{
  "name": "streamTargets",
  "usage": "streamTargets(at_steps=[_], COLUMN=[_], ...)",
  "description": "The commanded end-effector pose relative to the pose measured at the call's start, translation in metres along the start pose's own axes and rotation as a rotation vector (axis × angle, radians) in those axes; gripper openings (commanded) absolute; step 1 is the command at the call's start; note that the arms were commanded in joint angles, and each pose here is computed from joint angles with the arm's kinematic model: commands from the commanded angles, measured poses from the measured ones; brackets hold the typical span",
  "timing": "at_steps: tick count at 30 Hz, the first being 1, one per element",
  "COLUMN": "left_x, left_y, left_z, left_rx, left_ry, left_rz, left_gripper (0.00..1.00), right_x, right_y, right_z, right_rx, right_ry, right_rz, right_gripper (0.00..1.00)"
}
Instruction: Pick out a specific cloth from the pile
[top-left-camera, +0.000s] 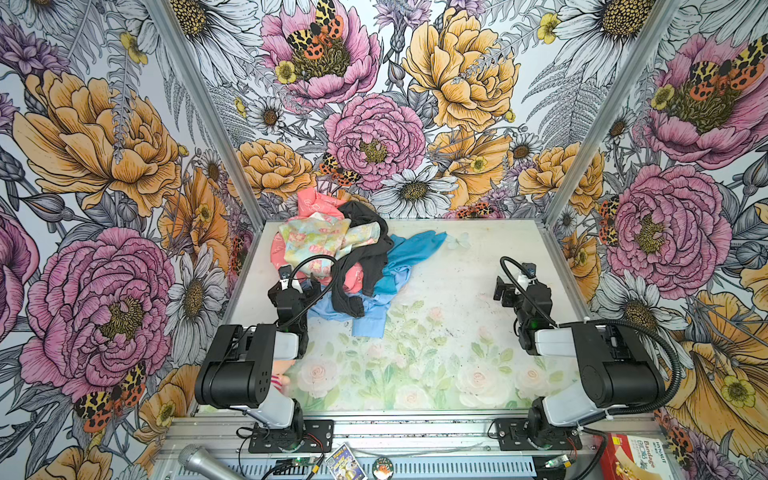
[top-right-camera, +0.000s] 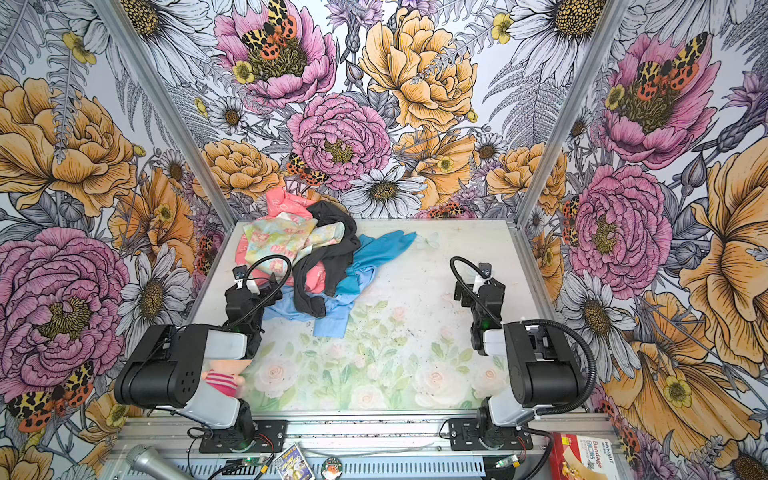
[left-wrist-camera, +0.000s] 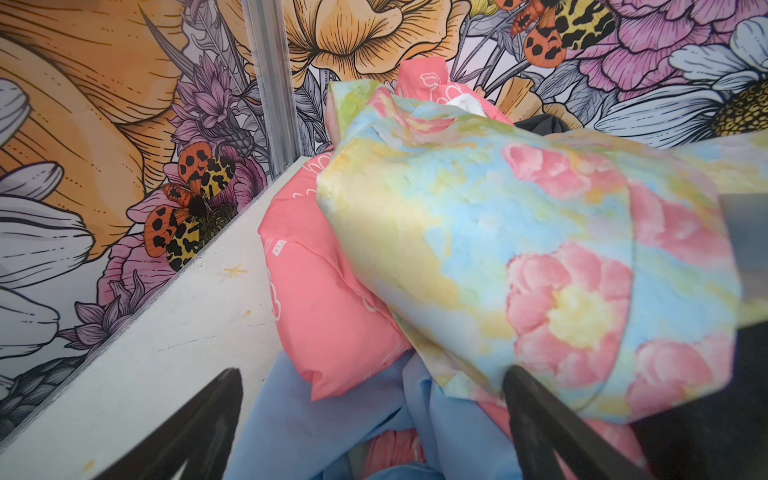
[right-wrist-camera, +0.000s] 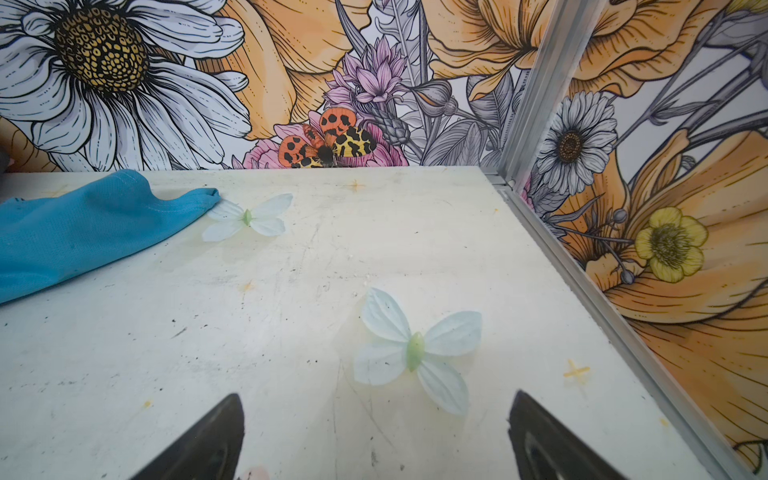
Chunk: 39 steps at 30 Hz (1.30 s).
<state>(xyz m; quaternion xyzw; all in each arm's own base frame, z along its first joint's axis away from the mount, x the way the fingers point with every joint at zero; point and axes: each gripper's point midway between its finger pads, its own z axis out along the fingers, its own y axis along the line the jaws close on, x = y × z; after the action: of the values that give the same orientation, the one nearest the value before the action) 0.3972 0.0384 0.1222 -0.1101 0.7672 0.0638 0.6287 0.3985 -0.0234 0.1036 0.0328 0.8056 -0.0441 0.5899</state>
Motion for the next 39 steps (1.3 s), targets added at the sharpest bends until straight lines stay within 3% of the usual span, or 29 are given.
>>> streamTargets(at_steps=[1,17,39], left_x=[-0.01,-0.009,-0.015], left_y=[0.0,0.0,-0.026], left_z=[0.0,0.0,-0.011], left_rx=[-0.011,-0.012,0.135], left_ry=[-0.038,-0.033,-0.033], left_rz=[0.005,0.008,0.065], left_gripper=[0.99,0.99,0.99], right_x=[-0.009,-0.01,-0.016], right_y=[0.0,0.0,0.009], right_z=[0.003,0.002,-0.02], right_rx=[-0.006,0.001,0.02], right_ry=[-0.026,-0.028,-0.124], right_rz=[0.017,0.01,-0.04], right_gripper=[1.0,1.0,0.99])
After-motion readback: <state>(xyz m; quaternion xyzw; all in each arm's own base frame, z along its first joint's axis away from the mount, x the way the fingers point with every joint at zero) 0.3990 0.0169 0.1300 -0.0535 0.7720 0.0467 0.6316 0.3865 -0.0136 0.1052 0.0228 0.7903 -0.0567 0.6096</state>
